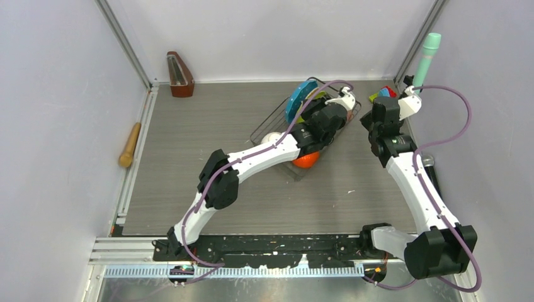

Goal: Load the mixed dishes into the dish rack

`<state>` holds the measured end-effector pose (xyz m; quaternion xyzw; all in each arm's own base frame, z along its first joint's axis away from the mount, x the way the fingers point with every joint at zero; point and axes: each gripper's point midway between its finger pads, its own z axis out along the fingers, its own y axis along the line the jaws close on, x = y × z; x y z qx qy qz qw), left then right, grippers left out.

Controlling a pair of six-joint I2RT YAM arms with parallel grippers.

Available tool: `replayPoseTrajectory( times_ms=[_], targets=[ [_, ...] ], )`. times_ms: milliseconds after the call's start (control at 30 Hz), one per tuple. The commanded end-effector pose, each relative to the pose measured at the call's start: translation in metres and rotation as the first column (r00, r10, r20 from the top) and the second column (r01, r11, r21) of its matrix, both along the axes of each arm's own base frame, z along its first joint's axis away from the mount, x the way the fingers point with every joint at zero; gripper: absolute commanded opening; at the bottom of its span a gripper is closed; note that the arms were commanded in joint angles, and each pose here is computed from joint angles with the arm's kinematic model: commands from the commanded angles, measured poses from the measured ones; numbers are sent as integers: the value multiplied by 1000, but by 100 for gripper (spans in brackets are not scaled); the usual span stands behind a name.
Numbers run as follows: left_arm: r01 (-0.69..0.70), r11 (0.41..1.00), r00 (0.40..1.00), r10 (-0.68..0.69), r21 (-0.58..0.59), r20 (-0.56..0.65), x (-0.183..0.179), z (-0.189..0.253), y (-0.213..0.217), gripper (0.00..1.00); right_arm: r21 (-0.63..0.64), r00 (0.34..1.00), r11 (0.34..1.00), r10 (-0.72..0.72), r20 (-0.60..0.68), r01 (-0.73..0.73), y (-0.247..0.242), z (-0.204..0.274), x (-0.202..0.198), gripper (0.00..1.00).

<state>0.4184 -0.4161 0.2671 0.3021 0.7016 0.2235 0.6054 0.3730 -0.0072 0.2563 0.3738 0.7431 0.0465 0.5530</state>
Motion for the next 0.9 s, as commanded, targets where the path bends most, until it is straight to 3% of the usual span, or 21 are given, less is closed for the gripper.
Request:
replayPoseTrajectory(
  times_ms=[0, 433, 667, 733, 800, 867],
  targets=[
    [-42, 997, 993, 48, -62, 106, 5, 50, 3, 0, 16, 997, 998, -63, 42, 62, -10, 7, -11, 0],
    [-62, 994, 994, 53, 93, 96, 27, 0, -25, 0, 15, 993, 995, -100, 69, 99, -18, 5, -30, 0],
    [-49, 995, 998, 45, 87, 48, 29, -27, -29, 0, 12, 979, 988, -151, 139, 151, -30, 16, -45, 3],
    [-51, 997, 998, 49, 58, 34, 29, -28, -28, 11, 5, 977, 987, -161, 136, 162, -32, 16, -48, 12],
    [-57, 998, 998, 56, 29, 23, 28, -26, -25, 44, 4, 977, 986, -167, 134, 168, -33, 16, -49, 19],
    [-52, 999, 999, 52, -3, 6, 28, -22, -22, 67, 6, 977, 986, -168, 130, 168, -33, 15, -49, 23]
  ],
)
